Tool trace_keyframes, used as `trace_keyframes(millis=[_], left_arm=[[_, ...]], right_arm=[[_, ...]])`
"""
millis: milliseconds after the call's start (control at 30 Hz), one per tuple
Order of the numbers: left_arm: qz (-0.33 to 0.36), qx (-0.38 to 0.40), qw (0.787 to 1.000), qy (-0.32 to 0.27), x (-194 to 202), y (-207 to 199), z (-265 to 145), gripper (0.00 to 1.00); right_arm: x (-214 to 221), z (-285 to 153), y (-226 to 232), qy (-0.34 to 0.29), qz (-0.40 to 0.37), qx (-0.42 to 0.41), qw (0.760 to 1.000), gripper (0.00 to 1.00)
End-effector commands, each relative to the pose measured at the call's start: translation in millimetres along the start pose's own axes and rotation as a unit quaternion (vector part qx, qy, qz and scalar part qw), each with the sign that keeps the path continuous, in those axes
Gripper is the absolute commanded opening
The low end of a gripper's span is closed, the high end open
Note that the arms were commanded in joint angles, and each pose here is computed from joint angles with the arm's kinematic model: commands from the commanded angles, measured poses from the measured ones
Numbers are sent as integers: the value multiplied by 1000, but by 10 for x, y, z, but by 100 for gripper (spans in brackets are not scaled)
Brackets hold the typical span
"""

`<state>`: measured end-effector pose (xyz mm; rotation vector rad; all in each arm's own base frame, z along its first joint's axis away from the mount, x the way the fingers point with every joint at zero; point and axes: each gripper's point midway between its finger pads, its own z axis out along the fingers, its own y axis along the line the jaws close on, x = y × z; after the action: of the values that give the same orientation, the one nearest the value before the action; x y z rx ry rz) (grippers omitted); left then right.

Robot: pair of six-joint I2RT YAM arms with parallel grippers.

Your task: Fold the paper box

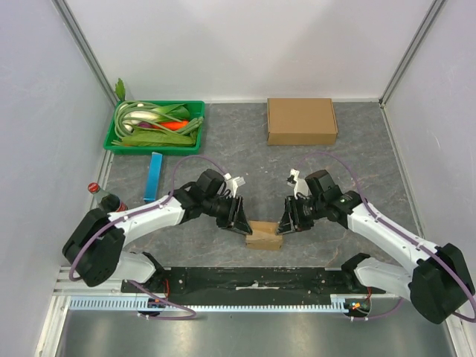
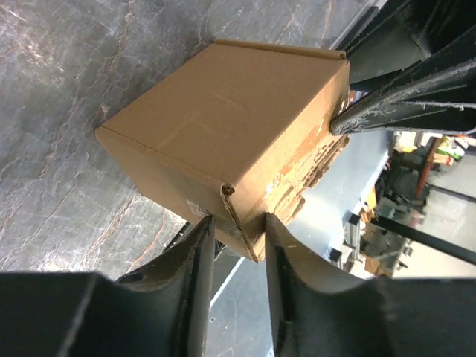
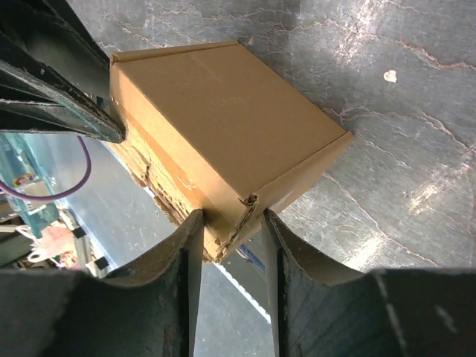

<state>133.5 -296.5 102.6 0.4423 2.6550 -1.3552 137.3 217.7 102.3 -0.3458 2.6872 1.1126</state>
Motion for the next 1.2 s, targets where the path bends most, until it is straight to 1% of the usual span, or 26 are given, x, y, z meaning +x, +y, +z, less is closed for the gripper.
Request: trace_keyframes(millis=[0, 33, 67, 100, 167, 200, 233, 267, 300, 333, 367, 400, 433, 467, 533, 567, 600, 633, 667, 700, 733, 767, 800, 867, 1000, 1167], left_arm=[[67, 74, 995, -10, -243, -373, 6, 34], [76, 64, 995, -28, -343, -376, 6, 34], [84, 57, 994, -39, -418, -388, -2, 33], [115, 59, 990, -60, -581, -498, -34, 31], [147, 46, 982, -106, -863, -554, -29, 30], [166, 46, 976, -131, -1040, -660, -62, 30], [173, 29, 972, -158, -1192, -649, -60, 30], [177, 16, 970, -166, -1288, -589, -5, 30], [195, 23, 961, -196, -1501, -714, -39, 30], [204, 27, 957, -203, -1598, -755, -31, 30], [221, 10, 954, -203, -1706, -662, 75, 30], [237, 3, 945, -227, -1906, -753, 41, 30], [243, -25, 937, -248, -2065, -666, 61, 30], [271, -45, 926, -258, -2180, -596, 90, 29], [277, -84, 918, -270, -2428, -369, 241, 30], [280, -91, 917, -269, -2492, -306, 288, 30], [276, -99, 919, -263, -2576, -175, 419, 30], [272, -115, 917, -268, -2640, -83, 467, 30], [265, -123, 919, -264, -2663, 9, 545, 29], [258, -128, 920, -267, -2721, 35, 584, 28], [242, -144, 927, -247, -2679, 222, 715, 28], [235, -141, 930, -244, -2675, 236, 756, 28], [231, -135, 933, -240, -2648, 250, 802, 28], [221, -129, 938, -234, -2602, 336, 905, 28], [205, -118, 945, -227, -2574, 386, 1006, 28], [199, -112, 947, -226, -2575, 362, 1023, 28]], right_arm=[[-194, -18, 242, -17, -35, -52, 998, 39], [-243, -27, 268, -22, -39, -52, 998, 39], [-319, -44, 305, -30, -45, -52, 997, 36], [-516, -76, 340, -54, -58, -38, 996, 36], [-779, -107, 330, -85, -94, -8, 992, 34], [-1068, -141, 284, -114, -109, 34, 987, 34], [-1229, -172, 246, -132, -128, 58, 981, 34], [-1389, -202, 161, -150, -141, 94, 974, 33], [-1646, -226, 117, -177, -167, 124, 962, 33], [-1792, -230, 75, -194, -180, 138, 954, 32], [-1912, -222, 26, -206, -185, 156, 948, 31], [-2090, -172, 29, -206, -201, 165, 943, 31], [-2183, -146, 33, -210, -210, 166, 940, 31], [-2272, -132, -6, -218, -216, 179, 935, 32], [-2433, -31, -241, -236, -220, 210, 923, 32], [-2490, 10, -322, -243, -223, 221, 918, 31], [-2430, 117, -502, -227, -223, 239, 918, 31], [-2401, 169, -579, -227, -224, 242, 916, 31], [-2438, 135, -695, -243, -215, 266, 908, 31], [-2311, 173, -814, -236, -208, 272, 909, 30], [-2267, 164, -870, -243, -203, 279, 907, 31], [-2266, 111, -952, -259, -189, 297, 899, 32], [-2160, 93, -1045, -257, -179, 308, 898, 32], [-2107, 46, -1189, -256, -161, 321, 898, 34], [-2104, 117, -1352, -250, -151, 304, 907, 36], [-2194, 93, -1502, -250, -143, 318, 903, 36]])
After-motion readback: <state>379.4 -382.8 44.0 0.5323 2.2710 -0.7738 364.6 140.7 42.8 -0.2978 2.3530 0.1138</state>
